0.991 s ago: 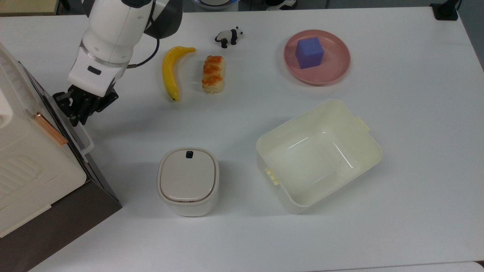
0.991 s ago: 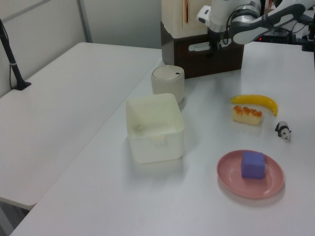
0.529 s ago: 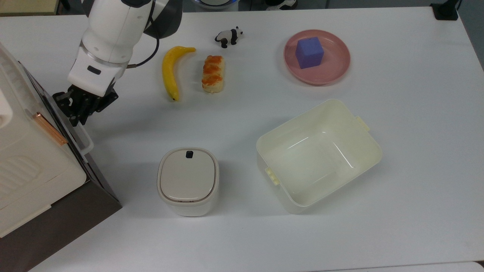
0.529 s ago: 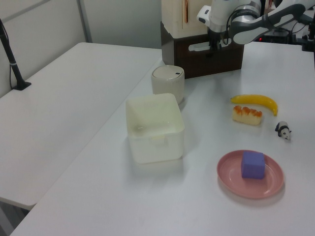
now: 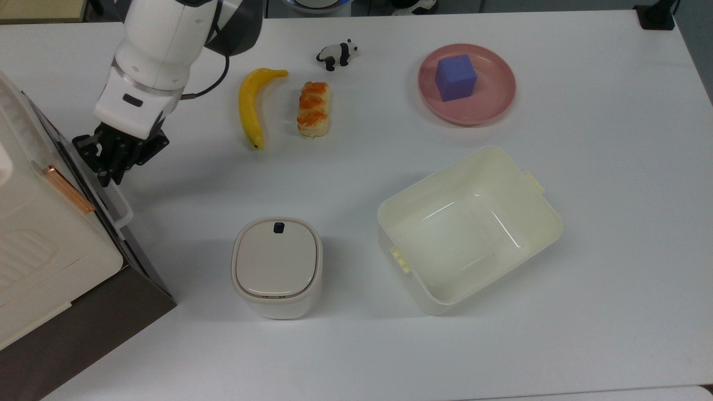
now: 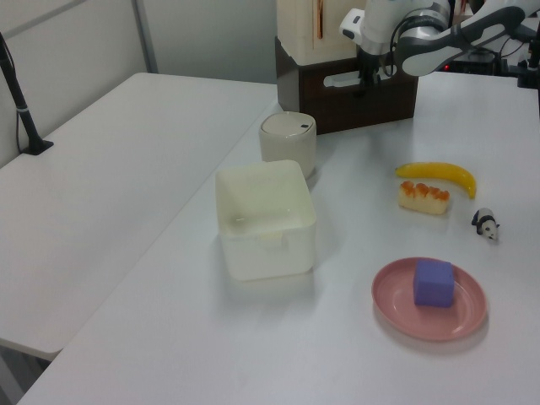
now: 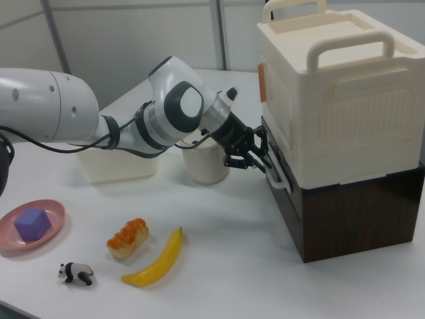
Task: Slide open the drawer
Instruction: 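Pull the drawer handle outward, sliding the drawer out of the unit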
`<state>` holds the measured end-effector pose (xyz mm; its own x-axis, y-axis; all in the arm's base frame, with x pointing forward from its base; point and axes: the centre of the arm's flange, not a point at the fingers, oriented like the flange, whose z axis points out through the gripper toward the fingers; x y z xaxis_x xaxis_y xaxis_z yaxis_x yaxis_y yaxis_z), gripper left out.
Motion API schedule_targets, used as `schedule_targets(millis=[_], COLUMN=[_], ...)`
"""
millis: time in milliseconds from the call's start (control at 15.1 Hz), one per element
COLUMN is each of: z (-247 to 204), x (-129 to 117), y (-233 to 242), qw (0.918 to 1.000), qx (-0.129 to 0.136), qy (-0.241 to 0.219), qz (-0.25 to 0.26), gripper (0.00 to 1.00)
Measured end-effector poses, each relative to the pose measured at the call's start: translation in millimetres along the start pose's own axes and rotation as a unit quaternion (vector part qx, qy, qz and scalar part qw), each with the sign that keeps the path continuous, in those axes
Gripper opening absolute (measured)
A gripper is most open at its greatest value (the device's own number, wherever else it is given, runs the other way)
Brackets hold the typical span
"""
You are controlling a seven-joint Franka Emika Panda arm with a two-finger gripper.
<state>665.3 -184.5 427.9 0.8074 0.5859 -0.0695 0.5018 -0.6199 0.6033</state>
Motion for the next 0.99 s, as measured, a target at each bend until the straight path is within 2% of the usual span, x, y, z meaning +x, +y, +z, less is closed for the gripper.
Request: schedule_targets(millis=[529, 991], z=[15.1, 17.6], x=[-25.0, -29.8], y=[14.3, 16.6], qw=[0.9998, 0.9996], qx=[-0.009, -0.011], qy=[0.011, 0.014], qz=[-0.014, -0.022], gripper=[0.14, 0.14])
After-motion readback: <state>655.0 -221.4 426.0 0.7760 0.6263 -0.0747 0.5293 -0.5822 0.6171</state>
